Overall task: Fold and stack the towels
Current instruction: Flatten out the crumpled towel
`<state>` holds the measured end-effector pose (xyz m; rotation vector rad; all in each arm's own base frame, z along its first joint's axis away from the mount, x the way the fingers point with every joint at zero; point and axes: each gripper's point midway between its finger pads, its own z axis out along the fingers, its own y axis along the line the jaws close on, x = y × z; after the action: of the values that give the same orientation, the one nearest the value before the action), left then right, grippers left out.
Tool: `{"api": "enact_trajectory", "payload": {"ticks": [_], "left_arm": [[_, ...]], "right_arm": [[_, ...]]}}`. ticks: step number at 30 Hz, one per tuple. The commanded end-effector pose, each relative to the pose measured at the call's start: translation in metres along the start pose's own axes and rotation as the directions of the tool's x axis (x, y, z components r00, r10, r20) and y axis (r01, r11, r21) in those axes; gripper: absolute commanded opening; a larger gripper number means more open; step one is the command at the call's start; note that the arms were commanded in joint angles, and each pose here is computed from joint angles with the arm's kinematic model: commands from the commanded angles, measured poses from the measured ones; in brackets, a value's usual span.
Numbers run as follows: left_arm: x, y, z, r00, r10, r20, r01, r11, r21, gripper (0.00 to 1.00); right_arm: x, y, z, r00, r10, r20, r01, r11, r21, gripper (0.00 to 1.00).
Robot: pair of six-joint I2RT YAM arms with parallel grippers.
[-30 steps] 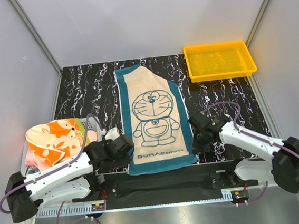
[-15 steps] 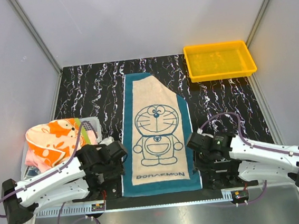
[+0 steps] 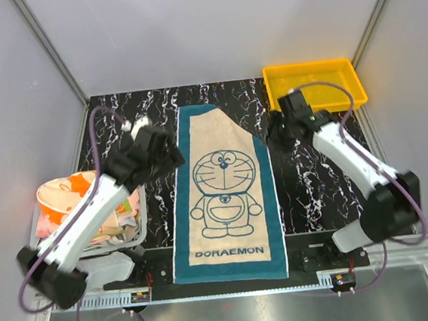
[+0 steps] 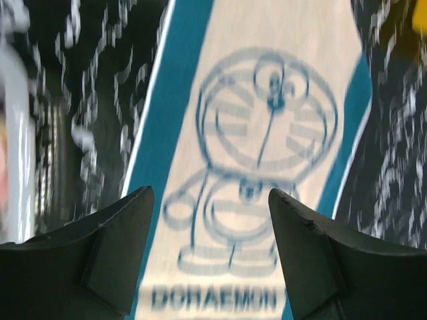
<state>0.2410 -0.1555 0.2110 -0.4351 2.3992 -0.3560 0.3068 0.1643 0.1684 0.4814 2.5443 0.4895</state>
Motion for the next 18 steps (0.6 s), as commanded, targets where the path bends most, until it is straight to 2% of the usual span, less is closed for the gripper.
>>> {"api": "enact_trajectory", "payload": {"ticks": [1, 4, 6, 8, 9, 11, 12, 13, 18], "left_arm": [[-0.086, -0.029, 0.051, 0.979, 0.015, 0.205, -0.017, 1.000, 0.011, 0.75], [-0.125, -0.046, 0.101, 0.972, 0.044, 0.230, -0.049, 0.999, 0.012, 0.77], [-0.142, -0.054, 0.142, 0.975, 0.073, 0.210, -0.072, 0.997, -0.012, 0.77], [-0.158, -0.046, 0.172, 0.976, 0.114, 0.184, -0.105, 0.993, -0.055, 0.80], [-0.167, -0.044, 0.200, 0.977, 0.135, 0.163, -0.125, 0.990, -0.068, 0.80], [-0.172, -0.046, 0.225, 0.981, 0.146, 0.124, -0.142, 0.989, -0.036, 0.81], [-0.191, -0.051, 0.230, 0.978, 0.154, 0.142, -0.153, 0.988, -0.020, 0.81], [-0.183, -0.043, 0.256, 0.980, 0.169, 0.107, -0.166, 0.986, -0.034, 0.82], [-0.202, -0.019, 0.301, 0.983, 0.153, 0.100, -0.148, 0.987, -0.056, 0.85]], "right_arm": [[-0.077, 0.031, 0.030, 0.989, -0.098, 0.113, 0.111, 0.986, -0.121, 0.57], [-0.118, 0.025, 0.078, 0.994, -0.062, 0.088, 0.073, 0.990, -0.121, 0.52], [-0.131, 0.024, 0.111, 0.997, -0.049, 0.058, 0.057, 0.990, -0.133, 0.52], [-0.146, 0.025, 0.140, 0.996, -0.072, 0.056, 0.080, 0.987, -0.142, 0.54], [-0.151, 0.027, 0.149, 0.995, -0.077, 0.063, 0.085, 0.986, -0.141, 0.55], [-0.163, 0.031, 0.175, 0.994, -0.089, 0.058, 0.097, 0.984, -0.151, 0.55], [-0.165, 0.034, 0.184, 0.994, -0.092, 0.055, 0.099, 0.982, -0.161, 0.55], [-0.159, 0.029, 0.204, 0.996, -0.088, 0.022, 0.090, 0.983, -0.162, 0.55], [-0.172, 0.045, 0.230, 0.997, -0.081, 0.016, 0.082, 0.973, -0.215, 0.54]]}}
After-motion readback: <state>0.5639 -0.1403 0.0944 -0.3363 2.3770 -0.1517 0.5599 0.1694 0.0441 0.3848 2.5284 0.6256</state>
